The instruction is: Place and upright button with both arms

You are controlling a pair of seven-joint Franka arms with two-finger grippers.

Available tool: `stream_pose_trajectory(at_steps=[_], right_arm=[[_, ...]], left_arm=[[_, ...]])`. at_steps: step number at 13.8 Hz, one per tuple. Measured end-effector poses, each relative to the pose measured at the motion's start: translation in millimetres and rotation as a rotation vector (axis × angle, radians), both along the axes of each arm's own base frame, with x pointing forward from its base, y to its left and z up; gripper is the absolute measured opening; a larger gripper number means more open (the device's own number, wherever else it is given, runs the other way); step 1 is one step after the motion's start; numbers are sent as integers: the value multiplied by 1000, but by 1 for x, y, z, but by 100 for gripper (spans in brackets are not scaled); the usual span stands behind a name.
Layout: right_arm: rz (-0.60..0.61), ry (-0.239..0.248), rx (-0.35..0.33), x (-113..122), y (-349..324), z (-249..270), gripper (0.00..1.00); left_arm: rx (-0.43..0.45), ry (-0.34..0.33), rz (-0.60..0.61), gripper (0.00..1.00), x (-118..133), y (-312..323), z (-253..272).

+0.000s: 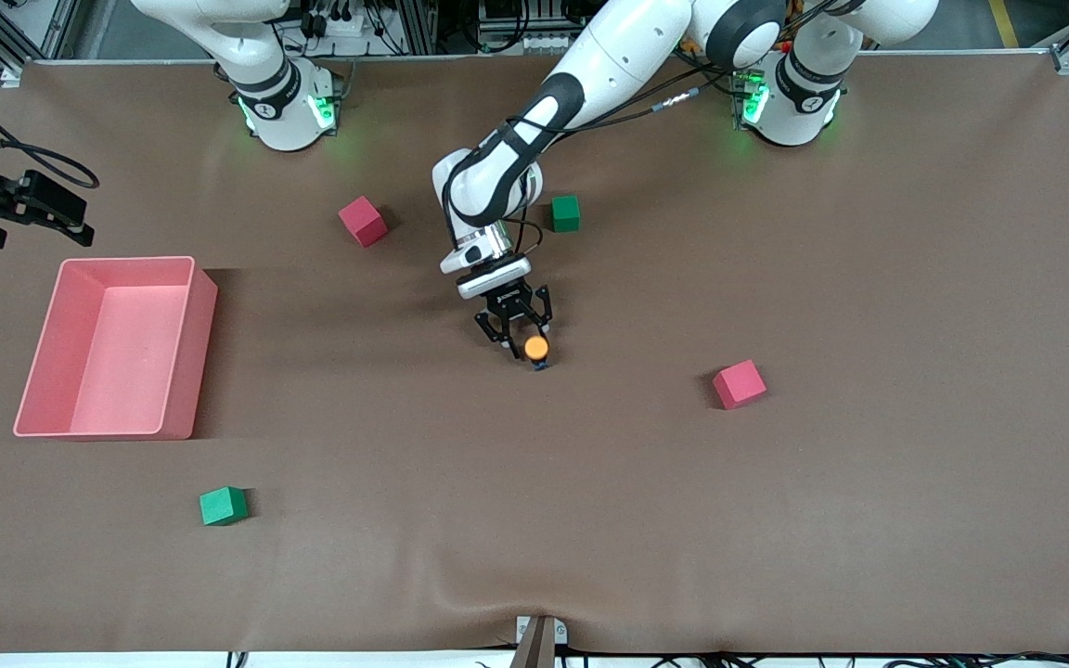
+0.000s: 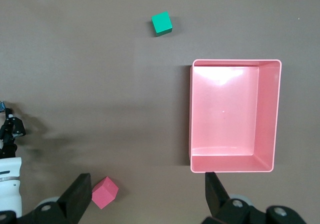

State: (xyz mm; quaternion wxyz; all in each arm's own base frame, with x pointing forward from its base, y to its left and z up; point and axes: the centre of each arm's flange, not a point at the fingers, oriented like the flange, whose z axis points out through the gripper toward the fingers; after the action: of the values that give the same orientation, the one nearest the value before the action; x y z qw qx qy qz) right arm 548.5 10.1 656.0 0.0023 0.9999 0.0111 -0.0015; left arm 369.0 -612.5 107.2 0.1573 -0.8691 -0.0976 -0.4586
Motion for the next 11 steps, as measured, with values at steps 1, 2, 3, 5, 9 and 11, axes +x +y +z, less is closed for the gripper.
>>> stream_pose_trajectory(at_steps=[1, 2, 3, 5, 9, 11], right_arm=[[0, 0, 0, 0, 0, 0, 100], [0, 0, 0, 0, 0, 0, 100], [0, 0, 0, 0, 0, 0, 100], [0, 0, 0, 0, 0, 0, 100], [0, 0, 0, 0, 0, 0, 100], [0, 0, 0, 0, 0, 0, 100]], left_arm=[[1, 30, 6, 81, -4, -3, 1], [3, 68, 14, 93, -8, -5, 2], [-1, 109, 24, 99, -10, -8, 7], [-18, 201, 28, 100, -15, -20, 32], [-80, 355, -17, 100, -19, -41, 119], [-135, 429, -27, 100, -18, -44, 164]])
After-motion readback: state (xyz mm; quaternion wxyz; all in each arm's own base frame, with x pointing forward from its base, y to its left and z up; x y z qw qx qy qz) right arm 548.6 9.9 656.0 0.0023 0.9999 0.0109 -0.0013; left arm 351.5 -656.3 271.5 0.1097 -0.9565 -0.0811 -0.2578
